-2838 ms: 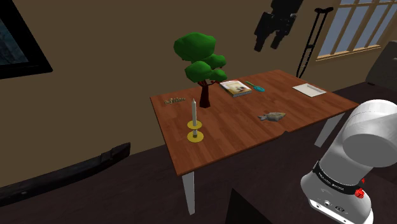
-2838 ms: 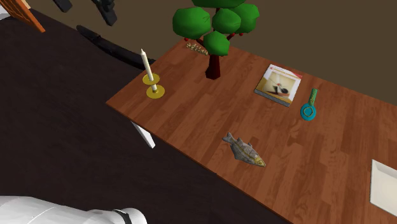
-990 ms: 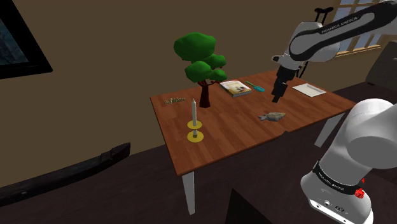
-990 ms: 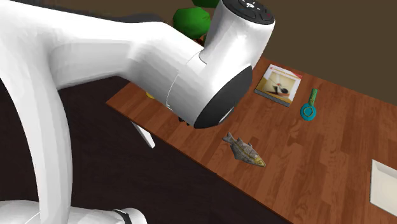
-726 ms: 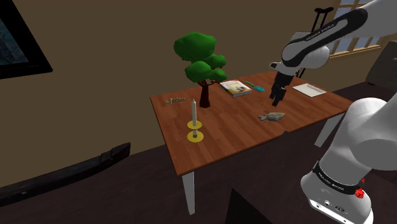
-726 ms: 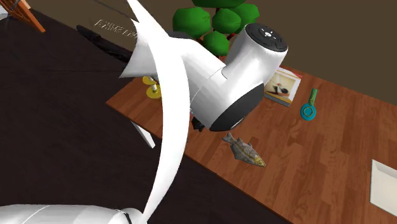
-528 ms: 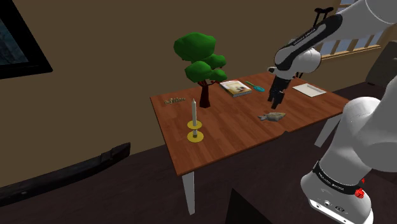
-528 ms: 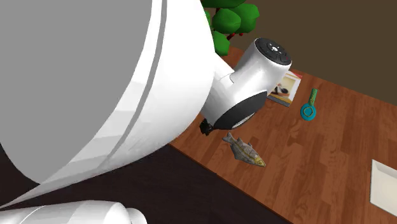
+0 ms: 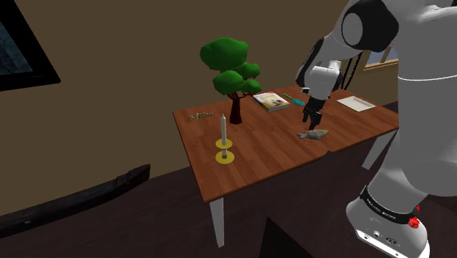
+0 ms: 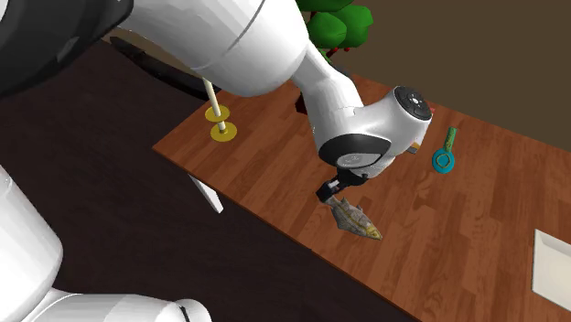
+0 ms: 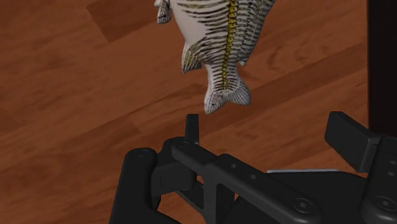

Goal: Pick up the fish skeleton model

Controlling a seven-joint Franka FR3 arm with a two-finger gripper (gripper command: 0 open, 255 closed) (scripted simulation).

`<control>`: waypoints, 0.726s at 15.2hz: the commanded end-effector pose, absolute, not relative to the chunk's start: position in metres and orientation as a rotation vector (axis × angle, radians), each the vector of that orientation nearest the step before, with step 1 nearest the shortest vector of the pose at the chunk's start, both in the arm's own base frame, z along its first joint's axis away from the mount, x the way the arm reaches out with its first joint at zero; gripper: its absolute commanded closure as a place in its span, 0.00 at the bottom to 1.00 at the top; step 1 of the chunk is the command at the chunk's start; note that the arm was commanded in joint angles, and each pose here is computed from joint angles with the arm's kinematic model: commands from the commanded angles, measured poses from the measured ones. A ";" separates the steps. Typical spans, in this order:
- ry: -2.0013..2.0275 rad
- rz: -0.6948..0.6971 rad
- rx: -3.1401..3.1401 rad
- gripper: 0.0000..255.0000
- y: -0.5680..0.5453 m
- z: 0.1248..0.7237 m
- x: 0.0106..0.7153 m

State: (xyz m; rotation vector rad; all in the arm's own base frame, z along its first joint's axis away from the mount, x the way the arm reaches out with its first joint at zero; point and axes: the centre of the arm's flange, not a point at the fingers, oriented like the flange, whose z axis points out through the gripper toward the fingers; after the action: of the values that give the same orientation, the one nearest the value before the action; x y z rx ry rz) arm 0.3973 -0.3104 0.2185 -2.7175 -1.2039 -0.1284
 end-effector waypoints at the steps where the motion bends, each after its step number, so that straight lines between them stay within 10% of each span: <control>1: -1.265 -0.126 -2.682 0.00 -0.323 0.192 0.405; 11: -1.289 -0.122 -2.668 0.00 -0.328 0.143 0.409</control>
State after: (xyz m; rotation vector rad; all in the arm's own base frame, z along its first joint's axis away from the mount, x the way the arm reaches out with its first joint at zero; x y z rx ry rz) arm 0.4093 -0.3280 0.1446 -2.6683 -1.2888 -0.1217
